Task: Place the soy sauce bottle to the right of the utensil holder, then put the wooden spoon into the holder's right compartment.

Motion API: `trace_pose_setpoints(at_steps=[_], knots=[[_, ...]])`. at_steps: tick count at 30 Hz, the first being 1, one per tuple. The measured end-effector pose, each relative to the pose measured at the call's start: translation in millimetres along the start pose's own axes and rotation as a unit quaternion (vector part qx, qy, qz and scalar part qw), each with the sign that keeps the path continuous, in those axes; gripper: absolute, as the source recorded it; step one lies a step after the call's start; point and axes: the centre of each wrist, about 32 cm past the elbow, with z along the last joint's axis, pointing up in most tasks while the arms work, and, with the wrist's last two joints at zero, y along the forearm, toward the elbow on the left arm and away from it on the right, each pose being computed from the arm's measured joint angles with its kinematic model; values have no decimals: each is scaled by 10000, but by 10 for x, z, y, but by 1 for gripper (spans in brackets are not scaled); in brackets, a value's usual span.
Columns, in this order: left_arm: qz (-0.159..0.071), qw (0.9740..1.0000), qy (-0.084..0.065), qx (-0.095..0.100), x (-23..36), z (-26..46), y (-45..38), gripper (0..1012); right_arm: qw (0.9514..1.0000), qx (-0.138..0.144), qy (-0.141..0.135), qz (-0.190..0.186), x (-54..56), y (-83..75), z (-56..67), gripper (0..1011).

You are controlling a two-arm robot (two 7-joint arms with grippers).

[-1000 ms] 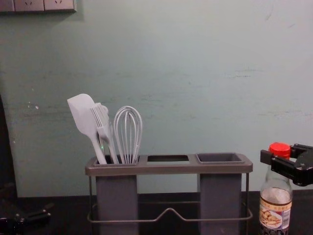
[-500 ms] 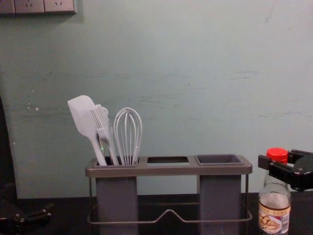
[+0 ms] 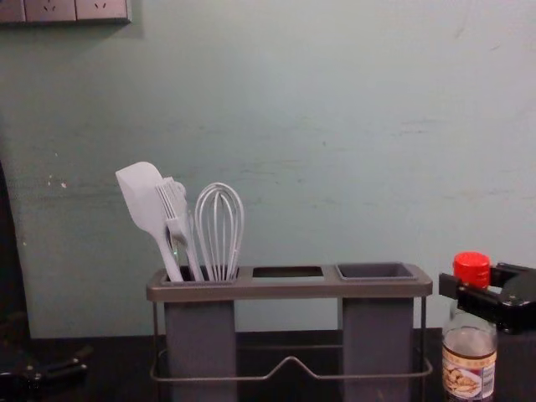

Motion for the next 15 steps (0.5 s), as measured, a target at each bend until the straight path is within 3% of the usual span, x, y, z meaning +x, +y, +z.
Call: trace_pose_setpoints(at_steps=[7,15], knots=[[0,10000,0,0,0,0,0,1005,10000,3,-2,-3,1,-1,1,673],[-1,10000,0,0,0,0,0,1005,10000,12,-5,-6,3,-1,4,898]])
